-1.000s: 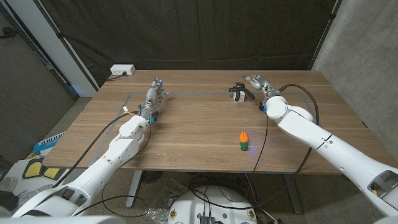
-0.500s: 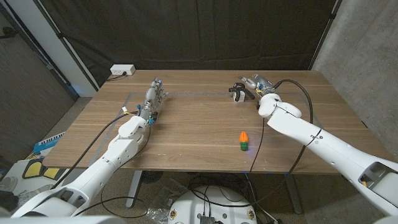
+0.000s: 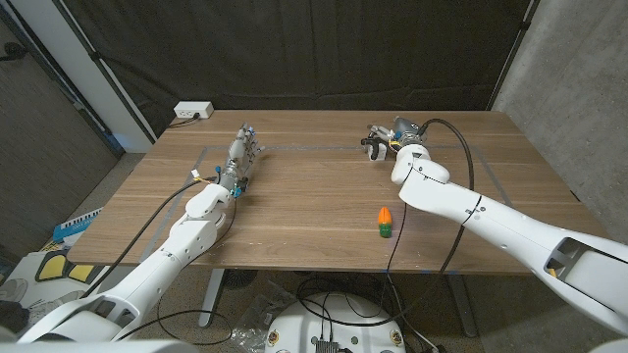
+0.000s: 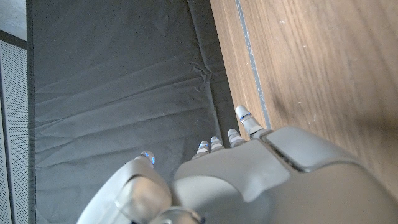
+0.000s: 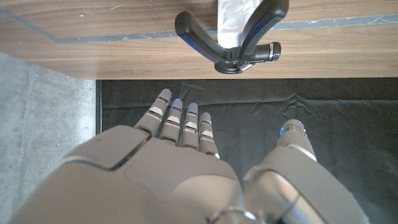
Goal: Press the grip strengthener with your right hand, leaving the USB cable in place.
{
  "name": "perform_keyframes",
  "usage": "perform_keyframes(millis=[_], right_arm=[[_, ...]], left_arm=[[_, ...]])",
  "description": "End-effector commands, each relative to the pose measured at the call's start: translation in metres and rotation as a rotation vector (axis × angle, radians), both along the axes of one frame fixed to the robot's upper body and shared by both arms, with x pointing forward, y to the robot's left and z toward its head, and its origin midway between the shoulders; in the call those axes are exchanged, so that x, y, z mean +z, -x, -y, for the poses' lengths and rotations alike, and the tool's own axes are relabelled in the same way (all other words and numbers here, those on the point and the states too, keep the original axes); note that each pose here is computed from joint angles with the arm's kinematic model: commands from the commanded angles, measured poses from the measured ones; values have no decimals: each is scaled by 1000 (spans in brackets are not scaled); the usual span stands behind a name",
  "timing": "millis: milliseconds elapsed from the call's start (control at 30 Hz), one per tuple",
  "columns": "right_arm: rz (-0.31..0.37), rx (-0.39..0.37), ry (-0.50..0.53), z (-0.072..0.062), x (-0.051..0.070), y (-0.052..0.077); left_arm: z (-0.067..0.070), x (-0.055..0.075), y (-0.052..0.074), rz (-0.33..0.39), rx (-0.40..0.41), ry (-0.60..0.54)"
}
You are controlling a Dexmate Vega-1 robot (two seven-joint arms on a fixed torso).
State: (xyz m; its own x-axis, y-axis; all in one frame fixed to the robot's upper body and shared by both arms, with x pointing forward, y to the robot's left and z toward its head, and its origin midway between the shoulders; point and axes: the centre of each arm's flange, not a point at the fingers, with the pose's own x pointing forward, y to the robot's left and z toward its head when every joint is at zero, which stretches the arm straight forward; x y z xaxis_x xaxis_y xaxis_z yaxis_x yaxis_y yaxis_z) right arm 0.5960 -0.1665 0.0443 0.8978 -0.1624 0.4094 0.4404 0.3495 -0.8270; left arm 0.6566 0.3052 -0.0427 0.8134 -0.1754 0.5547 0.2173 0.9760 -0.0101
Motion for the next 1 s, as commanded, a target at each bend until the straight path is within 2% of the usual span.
perform_keyframes(millis=[33, 200, 367, 467, 667, 1000], right_arm=[[-39, -137, 100, -18, 4, 1], [-96, -172, 134, -25, 7, -4], [-158, -171, 170, -29, 11, -9], [-210, -192, 184, -30, 12, -13], [-273, -250, 196, -31, 12, -19], [-375, -285, 204, -34, 13, -31]], left_arm=[[-3, -1, -4, -3, -1, 7], [-4, -1, -5, -5, 0, 9], [-5, -1, -5, -8, 1, 7], [-5, -2, -5, -10, 3, 9], [-6, -3, -5, -13, 6, 10], [-6, 0, -6, -17, 7, 6]])
